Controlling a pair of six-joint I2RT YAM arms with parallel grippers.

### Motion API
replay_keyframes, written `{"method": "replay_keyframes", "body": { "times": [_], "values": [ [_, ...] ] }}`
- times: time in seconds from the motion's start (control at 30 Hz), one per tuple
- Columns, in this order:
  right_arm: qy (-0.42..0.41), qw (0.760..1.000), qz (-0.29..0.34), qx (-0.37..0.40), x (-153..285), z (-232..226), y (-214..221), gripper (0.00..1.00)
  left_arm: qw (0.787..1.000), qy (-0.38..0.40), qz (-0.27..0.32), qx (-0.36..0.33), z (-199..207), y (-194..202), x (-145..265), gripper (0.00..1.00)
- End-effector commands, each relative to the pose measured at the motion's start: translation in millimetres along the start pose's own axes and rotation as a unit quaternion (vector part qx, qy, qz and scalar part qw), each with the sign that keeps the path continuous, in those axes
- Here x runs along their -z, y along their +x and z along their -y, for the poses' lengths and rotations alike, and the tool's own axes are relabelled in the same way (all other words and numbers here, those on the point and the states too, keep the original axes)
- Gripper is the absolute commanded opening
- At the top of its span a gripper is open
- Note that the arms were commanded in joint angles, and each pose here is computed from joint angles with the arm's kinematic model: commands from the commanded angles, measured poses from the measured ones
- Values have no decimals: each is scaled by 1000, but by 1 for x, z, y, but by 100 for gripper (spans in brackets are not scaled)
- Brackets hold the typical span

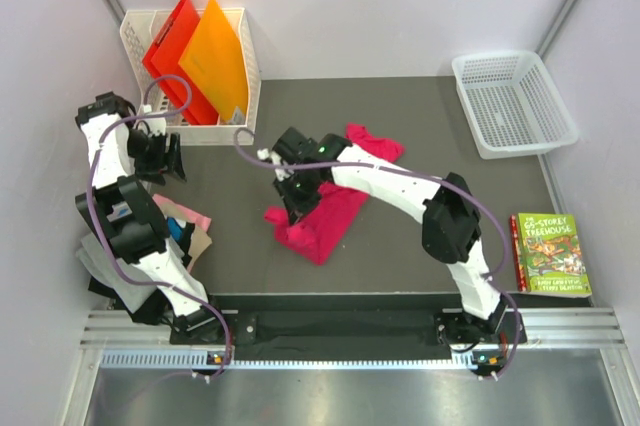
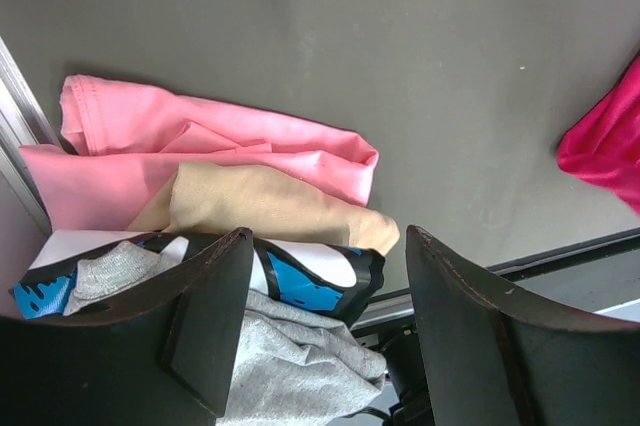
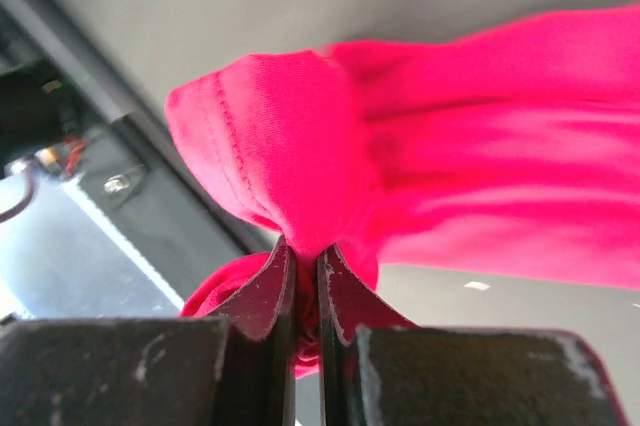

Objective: Fold and stack the t-shirts
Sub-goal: Fold the folded rectangular tshirt in 1/3 of the way

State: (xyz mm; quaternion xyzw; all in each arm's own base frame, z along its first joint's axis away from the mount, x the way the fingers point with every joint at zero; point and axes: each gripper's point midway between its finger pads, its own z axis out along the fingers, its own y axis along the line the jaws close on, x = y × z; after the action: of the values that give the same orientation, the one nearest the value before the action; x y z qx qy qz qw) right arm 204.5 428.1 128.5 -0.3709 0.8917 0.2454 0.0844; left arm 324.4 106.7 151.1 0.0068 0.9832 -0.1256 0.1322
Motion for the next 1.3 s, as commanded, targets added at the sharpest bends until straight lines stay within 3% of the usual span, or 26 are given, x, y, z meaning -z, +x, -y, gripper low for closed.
{"method": "replay_keyframes", "body": {
  "times": [0.0,0.53,0.77,0.87,1.07,1.27],
  "values": [
    [30,999,36,6,33,30,-13,0,1000,-4,21,-14,6,-6,21,68],
    [97,995,17,-36,8,124,-6,1,1000,7,10,-18,9,0,21,68],
    [101,992,2,-76,-7,179,-9,30,999,17,6,-33,14,4,24,68],
    [115,990,-3,-84,-9,194,-13,34,999,19,1,-40,15,7,27,68],
    [136,983,71,-101,36,206,-51,52,998,30,-11,-45,20,14,27,68],
    [183,965,151,-112,102,220,-77,54,998,41,-14,-49,25,15,28,68]
  ]
}}
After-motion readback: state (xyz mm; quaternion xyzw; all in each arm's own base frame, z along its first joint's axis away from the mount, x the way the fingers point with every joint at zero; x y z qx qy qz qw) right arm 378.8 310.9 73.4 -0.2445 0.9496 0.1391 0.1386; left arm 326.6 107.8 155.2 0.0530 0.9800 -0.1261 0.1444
